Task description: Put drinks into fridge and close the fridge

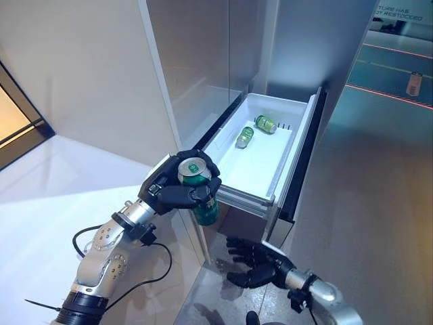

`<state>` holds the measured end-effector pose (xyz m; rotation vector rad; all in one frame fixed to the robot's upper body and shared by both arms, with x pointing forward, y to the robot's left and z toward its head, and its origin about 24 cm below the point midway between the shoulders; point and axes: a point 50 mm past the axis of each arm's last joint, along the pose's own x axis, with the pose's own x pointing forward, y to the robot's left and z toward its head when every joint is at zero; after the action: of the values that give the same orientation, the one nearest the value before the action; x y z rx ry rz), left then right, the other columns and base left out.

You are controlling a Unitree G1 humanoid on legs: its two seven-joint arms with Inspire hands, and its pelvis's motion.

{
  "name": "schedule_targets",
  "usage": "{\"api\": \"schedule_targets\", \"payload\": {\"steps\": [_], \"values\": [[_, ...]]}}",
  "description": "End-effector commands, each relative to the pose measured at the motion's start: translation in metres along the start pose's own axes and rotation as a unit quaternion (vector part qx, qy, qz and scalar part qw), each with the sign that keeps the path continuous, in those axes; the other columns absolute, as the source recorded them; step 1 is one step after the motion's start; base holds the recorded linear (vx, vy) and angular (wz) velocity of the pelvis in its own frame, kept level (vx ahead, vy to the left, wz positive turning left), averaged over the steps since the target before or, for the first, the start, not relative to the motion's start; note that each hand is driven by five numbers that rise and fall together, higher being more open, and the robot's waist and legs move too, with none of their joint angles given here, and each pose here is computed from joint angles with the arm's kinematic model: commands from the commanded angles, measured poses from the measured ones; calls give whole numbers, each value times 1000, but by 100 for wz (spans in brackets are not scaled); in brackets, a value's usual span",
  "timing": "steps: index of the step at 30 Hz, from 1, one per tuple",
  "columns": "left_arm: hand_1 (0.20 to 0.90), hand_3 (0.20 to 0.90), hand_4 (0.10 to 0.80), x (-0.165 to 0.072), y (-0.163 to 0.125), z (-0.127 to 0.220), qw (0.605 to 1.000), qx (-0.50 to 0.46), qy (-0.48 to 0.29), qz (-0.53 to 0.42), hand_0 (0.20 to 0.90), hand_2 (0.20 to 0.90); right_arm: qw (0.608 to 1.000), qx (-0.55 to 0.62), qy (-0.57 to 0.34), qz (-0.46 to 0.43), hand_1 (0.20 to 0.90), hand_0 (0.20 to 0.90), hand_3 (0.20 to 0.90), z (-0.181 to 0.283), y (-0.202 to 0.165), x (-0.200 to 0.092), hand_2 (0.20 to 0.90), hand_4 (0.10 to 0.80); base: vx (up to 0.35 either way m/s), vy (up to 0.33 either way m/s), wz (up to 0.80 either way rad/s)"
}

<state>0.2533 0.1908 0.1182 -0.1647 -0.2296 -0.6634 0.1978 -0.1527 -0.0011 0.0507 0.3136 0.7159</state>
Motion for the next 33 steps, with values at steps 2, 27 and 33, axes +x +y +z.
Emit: {"api": "schedule_targets", "payload": {"steps": [2, 27, 33], "values": [[300, 200, 100, 16, -11, 57, 982, 63, -164, -63, 300, 300, 977, -55, -205, 30, 900, 900, 900, 94, -4, 6, 900, 800, 0, 0, 0], [300, 200, 100, 33, -41, 76, 963, 37, -220, -153, 300, 300, 968, -83, -229, 67, 900, 900, 900, 130, 11, 8, 900, 800, 0, 0, 0], [300, 200, 100, 41, -53, 71, 958, 21, -209, -195, 300, 300, 966, -70, -233, 88, 900, 900, 900, 131, 18, 14, 900, 800, 9, -17, -2]]}}
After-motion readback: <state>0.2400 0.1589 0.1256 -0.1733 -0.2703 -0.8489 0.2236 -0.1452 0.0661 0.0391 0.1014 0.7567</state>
